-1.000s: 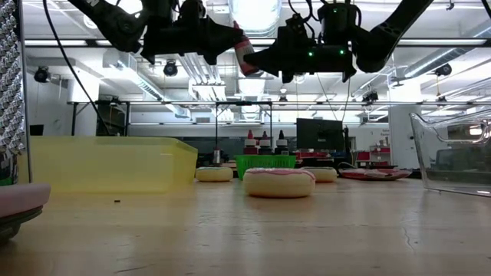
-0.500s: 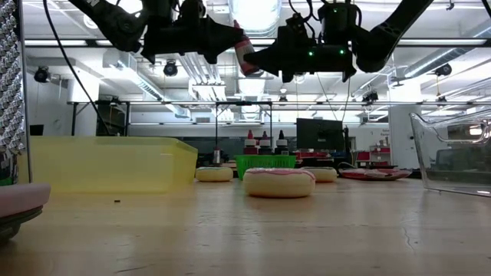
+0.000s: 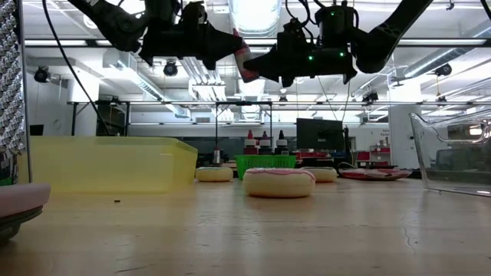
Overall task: Pick & Place Food Item
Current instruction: Put the pink food coloring bottle into the green bin
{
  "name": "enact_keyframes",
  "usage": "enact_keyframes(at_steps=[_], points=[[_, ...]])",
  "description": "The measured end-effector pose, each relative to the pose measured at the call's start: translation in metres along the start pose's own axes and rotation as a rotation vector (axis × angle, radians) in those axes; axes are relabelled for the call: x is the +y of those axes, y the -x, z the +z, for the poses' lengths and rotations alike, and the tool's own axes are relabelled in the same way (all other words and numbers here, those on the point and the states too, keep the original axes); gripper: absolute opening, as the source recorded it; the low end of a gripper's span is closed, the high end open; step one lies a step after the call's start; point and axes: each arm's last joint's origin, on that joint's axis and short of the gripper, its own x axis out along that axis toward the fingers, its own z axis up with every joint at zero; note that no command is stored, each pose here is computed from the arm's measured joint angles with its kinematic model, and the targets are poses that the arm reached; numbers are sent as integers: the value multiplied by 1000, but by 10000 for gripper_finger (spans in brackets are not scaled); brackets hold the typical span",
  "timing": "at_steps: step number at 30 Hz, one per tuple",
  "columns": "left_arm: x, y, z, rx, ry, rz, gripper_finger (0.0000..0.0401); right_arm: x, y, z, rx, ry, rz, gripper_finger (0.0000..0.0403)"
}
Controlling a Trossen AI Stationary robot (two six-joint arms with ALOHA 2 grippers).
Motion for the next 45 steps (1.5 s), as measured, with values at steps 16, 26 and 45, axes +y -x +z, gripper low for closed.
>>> enact_keyframes(at_steps=[16, 26, 45], points=[[0, 0, -8, 56, 30, 3, 106, 1, 0, -6, 76, -20, 14, 176], [-2, 1, -17, 143, 48, -5, 106, 4, 8, -9, 227, -60, 26, 194], [-18, -15, -38, 254, 43, -73, 105, 8, 6, 87, 682, -83, 98, 185]])
